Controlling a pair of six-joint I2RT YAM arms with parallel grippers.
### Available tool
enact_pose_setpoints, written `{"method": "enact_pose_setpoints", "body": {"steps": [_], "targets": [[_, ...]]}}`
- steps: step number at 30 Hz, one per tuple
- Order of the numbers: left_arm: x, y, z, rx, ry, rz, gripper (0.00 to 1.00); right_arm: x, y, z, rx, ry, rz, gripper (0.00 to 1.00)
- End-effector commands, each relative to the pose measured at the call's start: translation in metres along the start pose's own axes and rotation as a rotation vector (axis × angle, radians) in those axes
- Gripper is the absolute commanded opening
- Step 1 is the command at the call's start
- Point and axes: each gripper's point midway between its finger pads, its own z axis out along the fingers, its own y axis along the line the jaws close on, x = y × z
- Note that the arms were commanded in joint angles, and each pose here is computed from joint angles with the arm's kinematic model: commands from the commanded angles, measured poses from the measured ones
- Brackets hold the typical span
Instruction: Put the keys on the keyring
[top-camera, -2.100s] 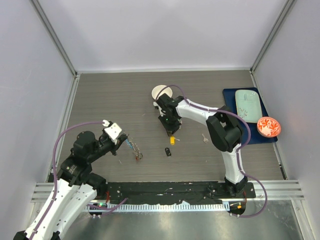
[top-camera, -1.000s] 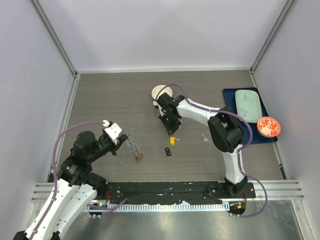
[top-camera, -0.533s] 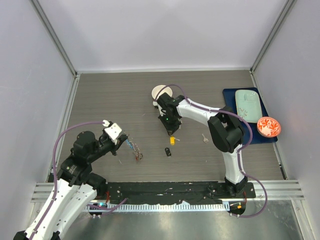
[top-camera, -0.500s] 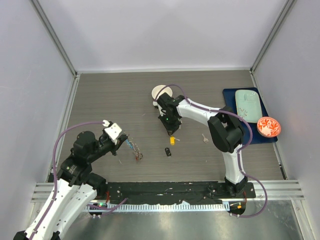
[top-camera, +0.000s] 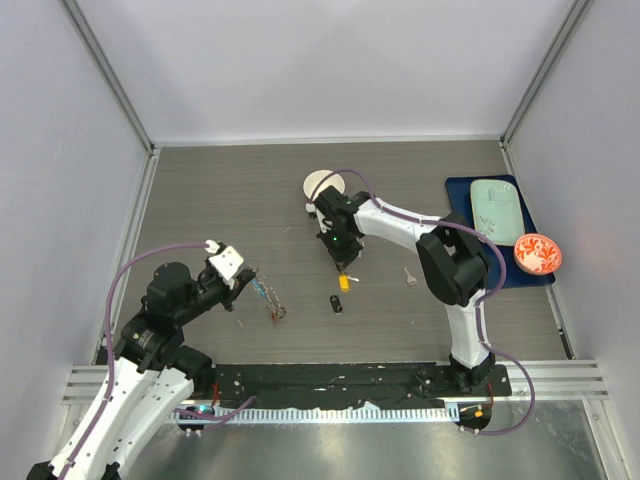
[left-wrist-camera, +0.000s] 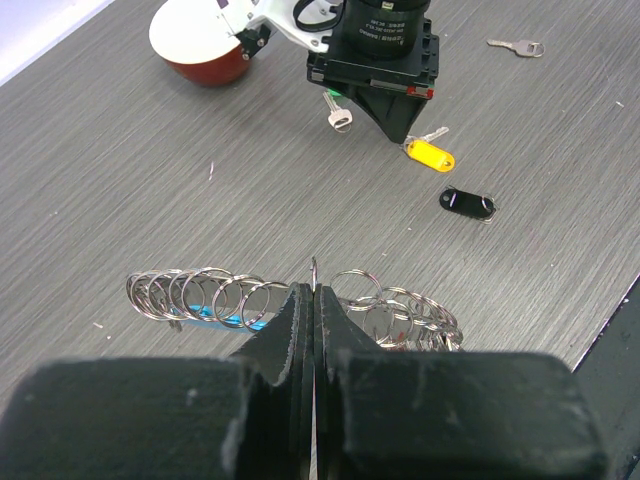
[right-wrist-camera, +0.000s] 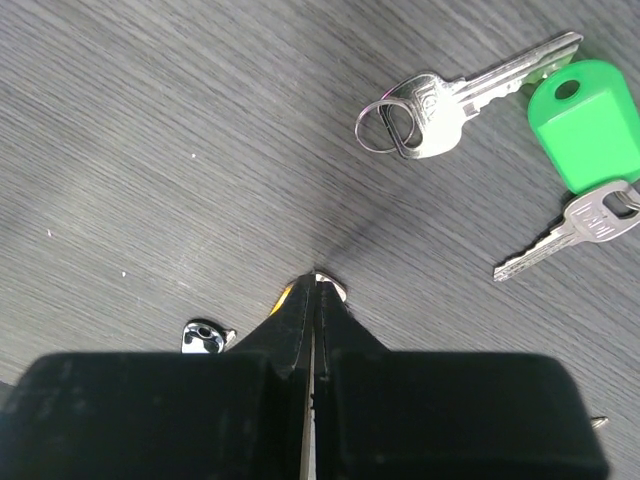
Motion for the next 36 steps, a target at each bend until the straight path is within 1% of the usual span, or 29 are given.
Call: {"method": "enact_pose_setpoints", "body": {"steps": [1,3,4,6,7,9,10,12,13,14,16,17,18,19,20,21,22,24,25,26,27,28,29,30,31,32,34,36], "targets": [[-0.020,0.000,0.000,0.007,-0.075,0.019,0.00,-0.021,0.004,-0.032,-0.010,-0.143,-0.045,0.01],[-0.020,0.000,-0.001,0.004,-0.078,0.023,0.00,-0.021,0.005,-0.035,-0.019,-0.176,-0.060,0.01],[-0.021,0.000,-0.001,0.005,-0.082,0.028,0.00,-0.030,0.007,-0.040,-0.026,-0.229,-0.078,0.01],[-0.021,0.000,-0.001,0.007,-0.084,0.032,0.00,-0.031,0.010,-0.052,-0.041,-0.298,-0.099,0.01],[-0.022,-0.001,-0.001,0.012,-0.090,0.037,0.00,-0.040,0.015,-0.057,-0.068,-0.359,-0.118,0.01],[-0.023,-0.001,-0.001,0.014,-0.095,0.044,0.00,-0.038,0.020,-0.072,-0.092,-0.430,-0.153,0.01],[-0.025,-0.002,-0.002,0.018,-0.099,0.047,0.00,-0.047,0.027,-0.080,-0.123,-0.498,-0.169,0.01],[-0.026,-0.003,-0.001,0.033,-0.103,0.060,0.00,-0.043,0.029,-0.094,-0.138,-0.580,-0.220,0.01],[-0.030,-0.004,-0.001,0.041,-0.110,0.069,0.00,-0.053,0.036,-0.108,-0.162,-0.665,-0.249,0.01],[-0.033,-0.005,-0.001,0.048,-0.118,0.075,0.00,-0.046,0.036,-0.106,-0.169,-0.682,-0.265,0.01],[-0.041,-0.003,0.000,0.050,-0.125,0.097,0.00,-0.059,0.046,-0.139,-0.202,-0.837,-0.304,0.01],[-0.045,-0.004,0.000,0.061,-0.130,0.103,0.00,-0.052,0.051,-0.138,-0.237,-0.855,-0.325,0.01],[-0.049,-0.004,0.001,0.067,-0.136,0.117,0.00,-0.055,0.056,-0.159,-0.254,-0.940,-0.338,0.01],[-0.051,-0.004,0.004,0.081,-0.127,0.120,0.00,-0.066,0.061,-0.179,-0.269,-1.055,-0.367,0.01],[-0.060,-0.004,0.004,0.091,-0.143,0.135,0.00,-0.056,0.067,-0.177,-0.300,-1.082,-0.413,0.01],[-0.065,-0.008,0.005,0.119,-0.153,0.143,0.00,-0.056,0.069,-0.185,-0.302,-1.136,-0.435,0.01],[-0.070,-0.010,0.006,0.139,-0.163,0.163,0.00,-0.061,0.071,-0.209,-0.299,-1.239,-0.454,0.01],[-0.084,-0.016,0.010,0.202,-0.183,0.189,0.00,-0.059,0.073,-0.216,-0.303,-1.276,-0.479,0.01],[-0.088,-0.017,0.011,0.223,-0.189,0.214,0.00,-0.059,0.074,-0.228,-0.293,-1.317,-0.503,0.01],[-0.089,-0.017,0.018,0.248,-0.177,0.219,0.00,-0.058,0.075,-0.230,-0.293,-1.331,-0.513,0.01],[-0.102,-0.024,0.016,0.296,-0.207,0.243,0.00,-0.056,0.077,-0.236,-0.303,-1.354,-0.533,0.01],[-0.106,-0.026,0.019,0.325,-0.210,0.272,0.00,-0.054,0.079,-0.251,-0.300,-1.407,-0.555,0.01],[-0.105,-0.029,0.026,0.373,-0.199,0.278,0.00,-0.050,0.080,-0.252,-0.305,-1.422,-0.561,0.01],[-0.115,-0.031,0.026,0.398,-0.215,0.296,0.00,-0.048,0.082,-0.259,-0.311,-1.448,-0.576,0.01],[-0.115,-0.039,0.026,0.461,-0.221,0.299,0.00,-0.043,0.083,-0.259,-0.320,-1.448,-0.584,0.01],[-0.117,-0.041,0.028,0.488,-0.222,0.321,0.00,-0.038,0.085,-0.269,-0.322,-1.468,-0.596,0.01],[-0.115,-0.046,0.035,0.556,-0.195,0.309,0.00,-0.026,0.086,-0.267,-0.340,-1.449,-0.612,0.01],[-0.109,-0.047,0.042,0.593,-0.170,0.304,0.00,-0.013,0.089,-0.278,-0.358,-1.478,-0.626,0.01]]}}
